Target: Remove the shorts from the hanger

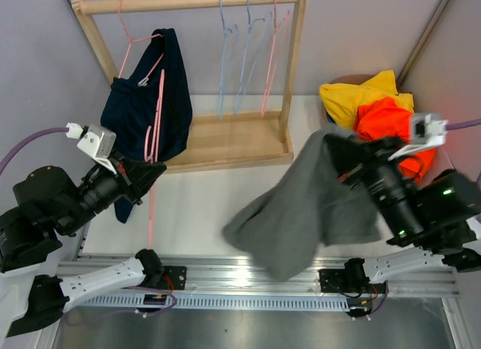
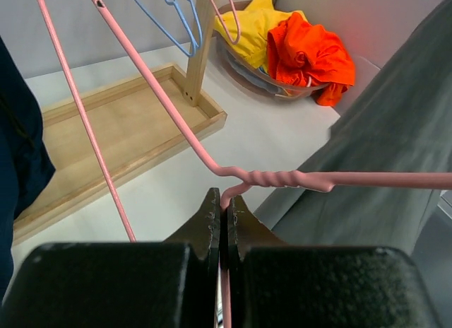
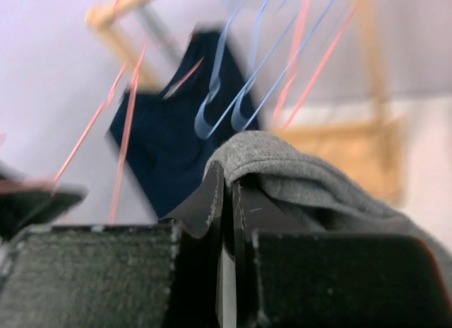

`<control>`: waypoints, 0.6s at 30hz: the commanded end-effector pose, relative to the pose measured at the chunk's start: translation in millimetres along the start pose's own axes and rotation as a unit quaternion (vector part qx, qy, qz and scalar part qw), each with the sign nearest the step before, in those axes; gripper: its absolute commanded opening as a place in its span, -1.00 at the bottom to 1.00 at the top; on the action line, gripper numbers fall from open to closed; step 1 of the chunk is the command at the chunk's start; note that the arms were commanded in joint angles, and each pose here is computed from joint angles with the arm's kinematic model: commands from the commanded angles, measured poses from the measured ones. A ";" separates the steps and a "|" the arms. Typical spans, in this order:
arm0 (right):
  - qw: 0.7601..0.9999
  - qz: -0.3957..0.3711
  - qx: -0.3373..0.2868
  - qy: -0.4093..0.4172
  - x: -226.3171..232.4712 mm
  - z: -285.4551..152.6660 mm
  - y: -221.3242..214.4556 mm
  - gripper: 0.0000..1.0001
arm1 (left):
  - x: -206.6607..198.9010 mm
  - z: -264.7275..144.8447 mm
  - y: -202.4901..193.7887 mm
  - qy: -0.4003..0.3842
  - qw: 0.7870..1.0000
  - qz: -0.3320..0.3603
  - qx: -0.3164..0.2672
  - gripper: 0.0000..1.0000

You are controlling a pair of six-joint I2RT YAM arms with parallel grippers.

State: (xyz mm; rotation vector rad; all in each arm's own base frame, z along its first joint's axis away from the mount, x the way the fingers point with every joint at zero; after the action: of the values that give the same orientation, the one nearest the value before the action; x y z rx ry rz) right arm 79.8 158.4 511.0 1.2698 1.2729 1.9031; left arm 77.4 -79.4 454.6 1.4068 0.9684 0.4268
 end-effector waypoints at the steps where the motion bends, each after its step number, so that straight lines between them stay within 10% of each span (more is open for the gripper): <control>1: 0.989 -0.100 -0.058 -0.088 -17.2 10.5 50.9 -1.00 | 2.1 5.8 9.8 0.020 0.999 0.012 -0.022 -1.00; 9: 0.937 -0.220 -0.216 -0.167 -36.1 40.6 180.2 -1.00 | -0.7 31.2 -1.7 0.025 0.999 0.029 0.003 -1.00; 18: 0.818 -0.443 -0.205 -0.304 -97.4 137.0 206.4 -1.00 | -3.0 65.2 -3.9 0.035 0.997 0.065 0.014 -1.00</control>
State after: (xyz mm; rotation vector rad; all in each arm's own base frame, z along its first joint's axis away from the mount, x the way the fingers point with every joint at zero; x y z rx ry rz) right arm 200.6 56.7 688.2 0.8781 0.6847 1.1089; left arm 113.2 -113.7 432.6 1.5247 0.9944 0.5251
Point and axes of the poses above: each gripper's point midway between its finger pads, its own z axis out along the fingers, its own x axis along the line the jaws close on, y = z × x, the point moved 7 cm from there along -z, back along the fingers, and after that the axes turned 4 degrees about -z, right-handed, at the moved point
